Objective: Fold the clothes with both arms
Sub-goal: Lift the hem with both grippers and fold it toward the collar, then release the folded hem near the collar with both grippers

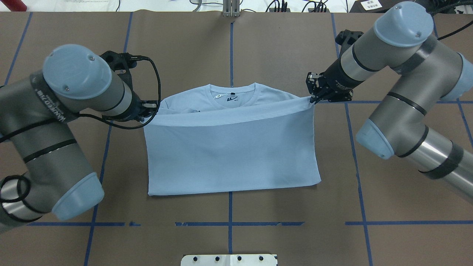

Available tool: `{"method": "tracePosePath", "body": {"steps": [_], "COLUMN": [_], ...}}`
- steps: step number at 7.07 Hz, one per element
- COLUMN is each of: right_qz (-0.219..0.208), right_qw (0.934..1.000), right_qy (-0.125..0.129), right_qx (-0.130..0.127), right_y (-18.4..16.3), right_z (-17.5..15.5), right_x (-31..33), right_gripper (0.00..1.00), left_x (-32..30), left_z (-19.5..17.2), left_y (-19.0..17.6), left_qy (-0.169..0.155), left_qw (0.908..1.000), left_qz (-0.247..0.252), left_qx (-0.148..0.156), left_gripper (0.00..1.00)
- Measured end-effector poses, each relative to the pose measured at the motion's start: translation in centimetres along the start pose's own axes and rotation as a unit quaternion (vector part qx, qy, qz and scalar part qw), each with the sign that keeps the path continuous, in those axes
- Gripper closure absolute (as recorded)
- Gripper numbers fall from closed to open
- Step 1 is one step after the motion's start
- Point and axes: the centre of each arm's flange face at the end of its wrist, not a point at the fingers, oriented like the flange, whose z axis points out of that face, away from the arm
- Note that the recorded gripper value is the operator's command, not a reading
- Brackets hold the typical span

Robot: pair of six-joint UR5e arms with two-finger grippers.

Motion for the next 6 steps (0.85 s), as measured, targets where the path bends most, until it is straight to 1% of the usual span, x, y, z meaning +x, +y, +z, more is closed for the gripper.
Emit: {"method": "tracePosePath", "body": {"steps": [1,2,3,4,6], "right_qz": [0.006,0.009,0.008,0.006,0.003], "right_qw": [0.9999,0.9998,0.9999,0.9999,0.9999], "right_qy": [0.01,0.014,0.01,0.004,-0.003], "right_qx": [0.002,0.005,0.01,0.014,0.016], "right_y": [-1.6,-2.9,-4.1,-5.1,-5.6], "right_z": [1.3,2.3,3.3,4.1,4.5], "right_x": [-1.0,-1.4,-1.2,-0.8,-0.9], "right_gripper": [1.0,1.0,1.0,1.0,1.0], "left_x": [-0.1,-0.6,-1.0,-0.8,0.4], "left_z": [3.4,6.3,7.9,8.5,8.4], "left_y": [-2.1,-3.5,-4.2,-4.5,-4.9], "left_qy": [0.002,0.002,0.001,0.002,0.008], "left_qw": [1.0,0.9999,0.9998,0.9998,0.9998], "left_qz": [-0.005,-0.008,-0.01,-0.01,-0.009], "left_qx": [0.008,0.012,0.014,0.016,0.018], "left_gripper": [1.0,1.0,1.0,1.0,1.0]}}
